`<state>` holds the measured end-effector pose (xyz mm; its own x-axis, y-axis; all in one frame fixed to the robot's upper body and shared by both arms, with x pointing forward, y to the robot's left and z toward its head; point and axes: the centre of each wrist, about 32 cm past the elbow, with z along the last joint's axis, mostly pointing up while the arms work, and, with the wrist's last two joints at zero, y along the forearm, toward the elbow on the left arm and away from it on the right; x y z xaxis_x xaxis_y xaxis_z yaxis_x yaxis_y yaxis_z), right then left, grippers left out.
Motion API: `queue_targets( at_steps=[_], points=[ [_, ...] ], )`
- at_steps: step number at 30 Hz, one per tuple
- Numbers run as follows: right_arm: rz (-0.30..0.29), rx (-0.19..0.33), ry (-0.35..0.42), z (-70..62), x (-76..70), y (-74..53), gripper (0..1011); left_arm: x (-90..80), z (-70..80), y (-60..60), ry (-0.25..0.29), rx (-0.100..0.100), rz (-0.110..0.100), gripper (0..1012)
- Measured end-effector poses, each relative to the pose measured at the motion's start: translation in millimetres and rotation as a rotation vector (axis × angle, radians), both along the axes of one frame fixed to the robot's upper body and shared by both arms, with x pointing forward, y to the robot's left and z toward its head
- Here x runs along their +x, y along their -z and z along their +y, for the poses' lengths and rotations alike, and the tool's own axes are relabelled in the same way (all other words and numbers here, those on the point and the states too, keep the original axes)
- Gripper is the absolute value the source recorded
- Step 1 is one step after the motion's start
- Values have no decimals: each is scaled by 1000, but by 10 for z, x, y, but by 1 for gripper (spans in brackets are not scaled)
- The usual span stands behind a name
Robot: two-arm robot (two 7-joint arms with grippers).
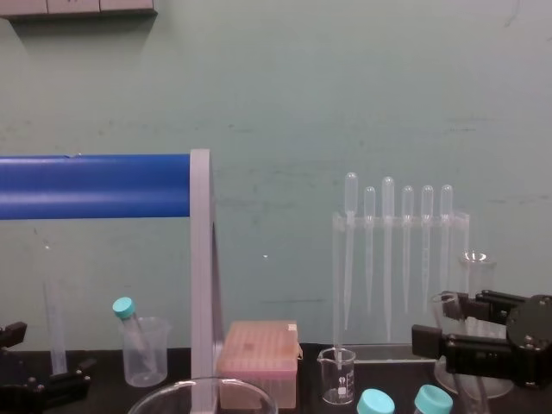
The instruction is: Hold the test tube with one hand and immerse one end into the beaker, then return it to the test tube rack.
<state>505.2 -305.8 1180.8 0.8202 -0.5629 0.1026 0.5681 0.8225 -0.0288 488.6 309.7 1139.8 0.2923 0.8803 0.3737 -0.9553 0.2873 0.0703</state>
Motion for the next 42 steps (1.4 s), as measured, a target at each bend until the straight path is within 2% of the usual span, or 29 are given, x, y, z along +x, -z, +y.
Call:
queue_targets(
  at_steps=[2, 8, 9, 13, 18, 20, 24, 39, 42],
  points=[
    [0, 0, 0, 0, 0, 0, 863, 0, 0, 0, 0, 0, 0, 1000],
    [-1, 1, -1, 1, -1, -1, 651, 0, 0, 0, 0, 0, 0, 1000],
    [-1, 1, 0, 1, -1, -1, 651, 0, 0, 0, 0, 0, 0, 1000],
    [-1, 1, -1, 1, -1, -1, 489, 0, 0, 0, 0, 0, 0, 1000],
    [-1, 1, -1, 1, -1, -1, 349, 0, 0, 0, 0, 0, 0, 1000],
    [-1, 1, -1, 1, -1, -1, 255, 0, 0, 0, 0, 0, 0, 1000],
    [-1, 2, -1, 2, -1, -2, 226, 0, 0, 0, 0, 0, 0, 1000],
    [-1, 2, 0, 0, -2, -2, 226, 0, 0, 0, 0, 0, 0, 1000],
    [0, 17, 5, -17, -1, -19, 226, 0, 0, 0, 0, 0, 0, 1000]
  ],
)
